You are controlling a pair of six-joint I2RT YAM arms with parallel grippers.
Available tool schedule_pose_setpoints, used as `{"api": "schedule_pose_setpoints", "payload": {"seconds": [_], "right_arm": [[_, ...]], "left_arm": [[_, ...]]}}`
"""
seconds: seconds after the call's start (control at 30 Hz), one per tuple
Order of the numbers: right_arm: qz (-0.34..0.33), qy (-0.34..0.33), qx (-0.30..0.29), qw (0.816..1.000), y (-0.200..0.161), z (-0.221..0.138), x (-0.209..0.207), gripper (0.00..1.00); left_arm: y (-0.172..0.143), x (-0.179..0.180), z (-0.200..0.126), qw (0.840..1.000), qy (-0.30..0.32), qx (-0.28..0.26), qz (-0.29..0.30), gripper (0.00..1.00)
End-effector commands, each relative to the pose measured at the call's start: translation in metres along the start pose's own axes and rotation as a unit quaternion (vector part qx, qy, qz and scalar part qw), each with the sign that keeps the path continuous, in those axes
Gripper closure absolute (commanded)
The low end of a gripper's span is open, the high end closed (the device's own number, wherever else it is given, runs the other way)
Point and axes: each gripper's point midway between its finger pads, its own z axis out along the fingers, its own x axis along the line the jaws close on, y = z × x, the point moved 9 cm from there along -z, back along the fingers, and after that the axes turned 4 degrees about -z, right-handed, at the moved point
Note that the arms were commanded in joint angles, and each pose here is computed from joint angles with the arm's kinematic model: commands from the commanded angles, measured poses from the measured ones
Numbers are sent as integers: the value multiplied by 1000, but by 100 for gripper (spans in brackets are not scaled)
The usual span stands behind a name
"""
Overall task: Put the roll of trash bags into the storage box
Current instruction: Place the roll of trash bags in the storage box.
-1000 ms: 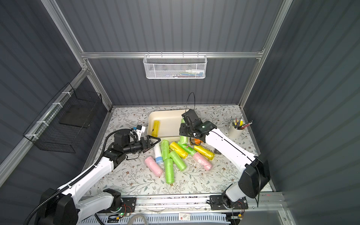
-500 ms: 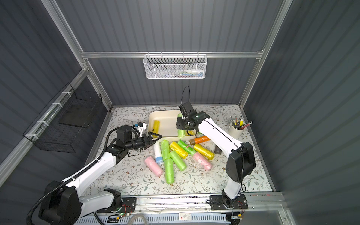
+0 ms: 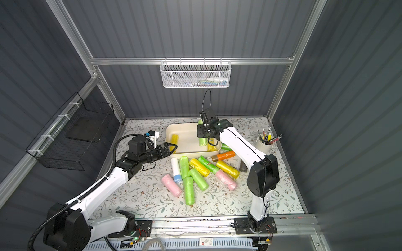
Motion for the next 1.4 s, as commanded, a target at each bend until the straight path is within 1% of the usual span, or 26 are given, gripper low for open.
{"api": "schedule_pose_setpoints", "payload": {"seconds": [0.0, 0.23, 0.73, 1.0, 1.37], "right_arm": [[-14, -19, -30, 999, 15, 1, -1, 54], [-32, -39, 1, 999, 18, 30, -2, 54], [-30, -65, 38, 997, 7, 71, -8, 54], [-27, -78, 62, 995, -1, 96, -13, 54], [-31, -95, 67, 993, 1, 119, -18, 54]], "left_arm": [[5, -6, -2, 1000, -1, -8, 19, 0], [7, -7, -4, 1000, 7, -13, 24, 0], [-4, 7, 3, 1000, 16, -10, 11, 0], [-5, 5, 6, 1000, 15, -4, 13, 0], [-5, 6, 9, 1000, 19, 1, 12, 0]]}}
